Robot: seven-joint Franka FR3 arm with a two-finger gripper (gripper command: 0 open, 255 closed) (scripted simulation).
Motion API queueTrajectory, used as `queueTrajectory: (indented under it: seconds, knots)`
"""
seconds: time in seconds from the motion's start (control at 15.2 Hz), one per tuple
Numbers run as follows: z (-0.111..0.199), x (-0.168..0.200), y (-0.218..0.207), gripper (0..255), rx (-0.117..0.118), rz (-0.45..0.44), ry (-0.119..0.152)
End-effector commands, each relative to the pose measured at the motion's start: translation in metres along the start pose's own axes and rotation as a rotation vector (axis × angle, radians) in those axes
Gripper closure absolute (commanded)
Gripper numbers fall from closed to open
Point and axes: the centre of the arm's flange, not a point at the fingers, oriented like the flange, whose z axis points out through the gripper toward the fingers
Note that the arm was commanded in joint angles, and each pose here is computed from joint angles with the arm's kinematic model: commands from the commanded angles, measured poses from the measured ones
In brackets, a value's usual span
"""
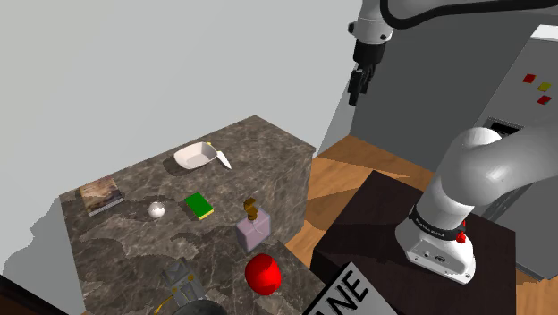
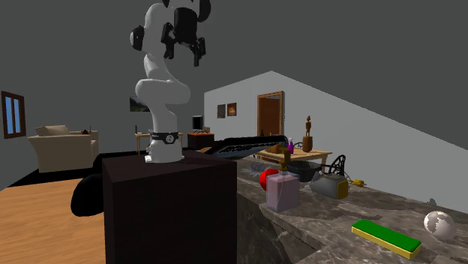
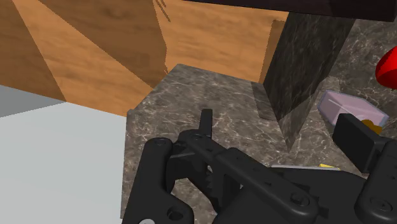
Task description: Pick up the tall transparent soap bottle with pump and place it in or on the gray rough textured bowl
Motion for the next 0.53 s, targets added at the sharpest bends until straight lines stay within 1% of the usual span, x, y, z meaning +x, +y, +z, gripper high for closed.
queueTrajectory:
  seconds: [0.0,0.46]
  knots:
    - [0.0,0.0,0.0,0,0.0,0.0,0.0]
    - [0.07,0.014,-0.048,0,0.056,0.024,0.047]
